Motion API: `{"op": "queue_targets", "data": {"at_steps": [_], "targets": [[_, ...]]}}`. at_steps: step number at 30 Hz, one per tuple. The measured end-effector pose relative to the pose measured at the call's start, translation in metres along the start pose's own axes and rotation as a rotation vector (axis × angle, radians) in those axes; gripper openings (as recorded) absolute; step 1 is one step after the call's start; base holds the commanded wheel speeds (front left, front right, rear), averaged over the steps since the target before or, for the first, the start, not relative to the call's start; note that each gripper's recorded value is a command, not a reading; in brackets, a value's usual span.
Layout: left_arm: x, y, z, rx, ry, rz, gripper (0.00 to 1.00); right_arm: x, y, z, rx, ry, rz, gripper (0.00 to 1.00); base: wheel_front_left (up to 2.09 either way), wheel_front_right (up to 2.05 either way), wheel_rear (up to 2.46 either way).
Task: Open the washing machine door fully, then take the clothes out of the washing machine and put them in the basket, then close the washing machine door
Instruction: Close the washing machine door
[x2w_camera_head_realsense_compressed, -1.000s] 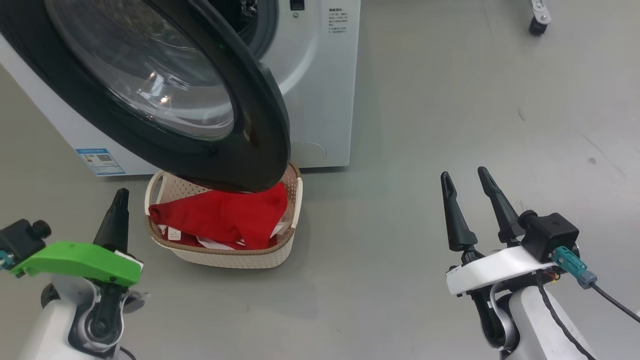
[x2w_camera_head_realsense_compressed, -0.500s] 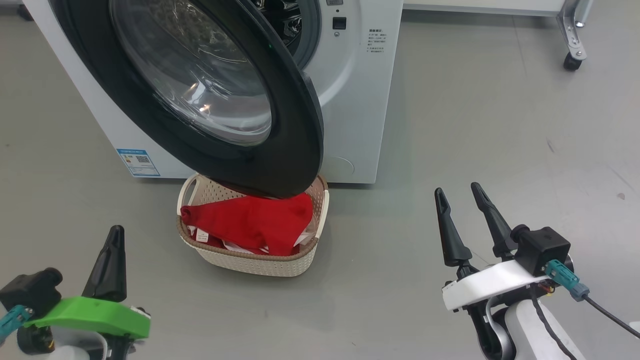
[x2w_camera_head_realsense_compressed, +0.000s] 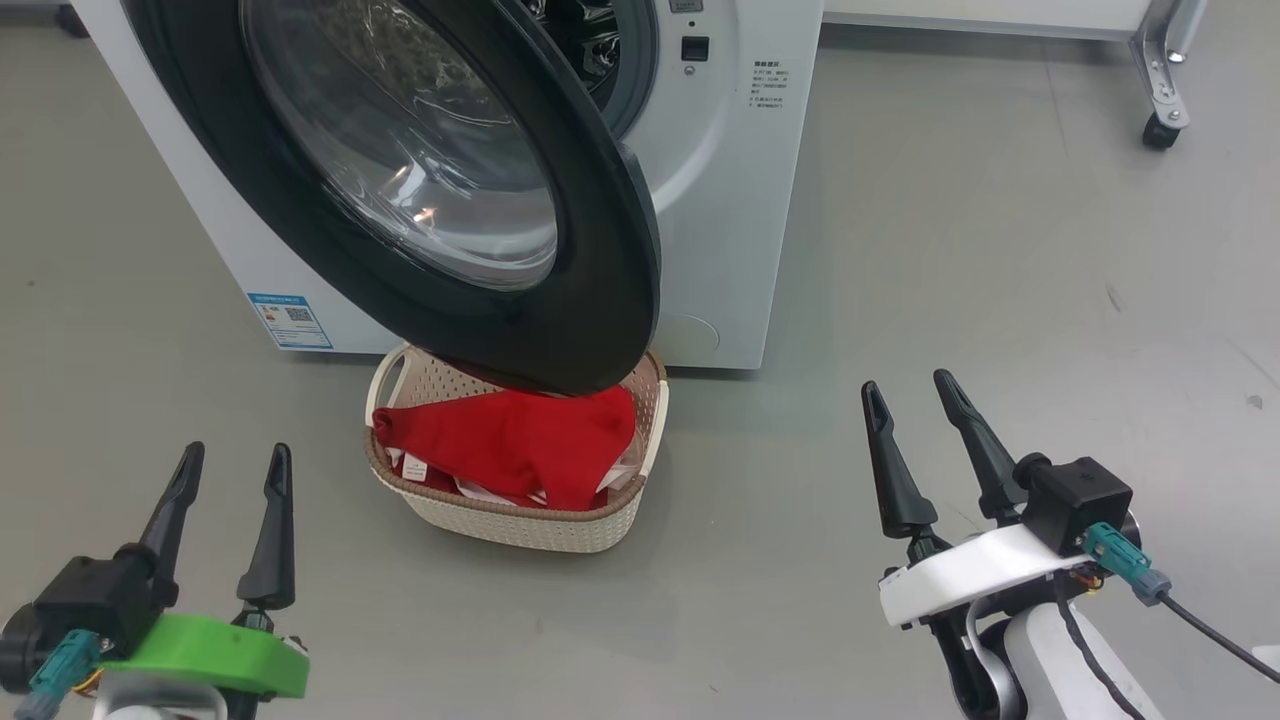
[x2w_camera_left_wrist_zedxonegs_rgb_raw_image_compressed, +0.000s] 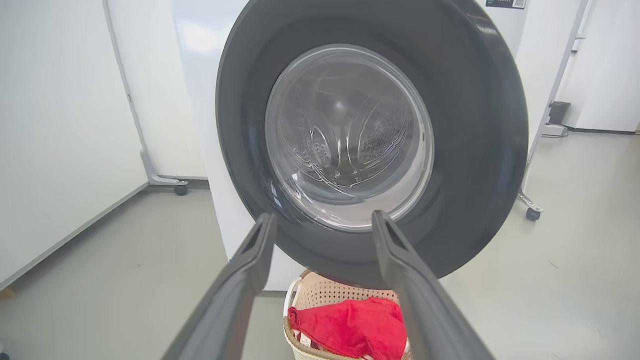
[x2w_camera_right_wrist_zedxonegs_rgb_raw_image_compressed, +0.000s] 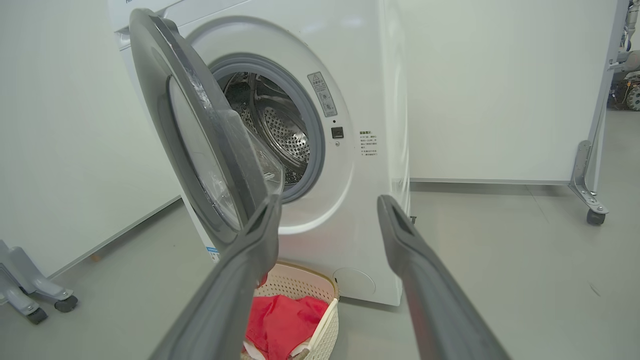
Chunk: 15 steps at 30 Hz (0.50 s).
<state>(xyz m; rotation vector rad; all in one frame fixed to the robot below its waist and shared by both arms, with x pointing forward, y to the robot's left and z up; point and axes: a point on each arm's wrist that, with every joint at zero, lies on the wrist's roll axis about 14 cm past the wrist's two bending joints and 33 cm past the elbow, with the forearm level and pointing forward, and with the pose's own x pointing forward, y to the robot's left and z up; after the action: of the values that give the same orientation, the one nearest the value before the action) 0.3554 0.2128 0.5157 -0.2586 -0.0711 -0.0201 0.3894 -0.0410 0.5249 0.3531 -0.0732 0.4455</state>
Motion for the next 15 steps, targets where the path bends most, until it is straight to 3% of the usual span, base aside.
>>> {"op": "queue_targets", "data": {"at_steps": [15], "targets": [[-0.009,-0.013,-0.003,-0.019,-0.016,0.024,1.00,0.001,0.000,-0.005,0.006,0.012,0.003,1.00,0.00,0.00,0.00]]}}
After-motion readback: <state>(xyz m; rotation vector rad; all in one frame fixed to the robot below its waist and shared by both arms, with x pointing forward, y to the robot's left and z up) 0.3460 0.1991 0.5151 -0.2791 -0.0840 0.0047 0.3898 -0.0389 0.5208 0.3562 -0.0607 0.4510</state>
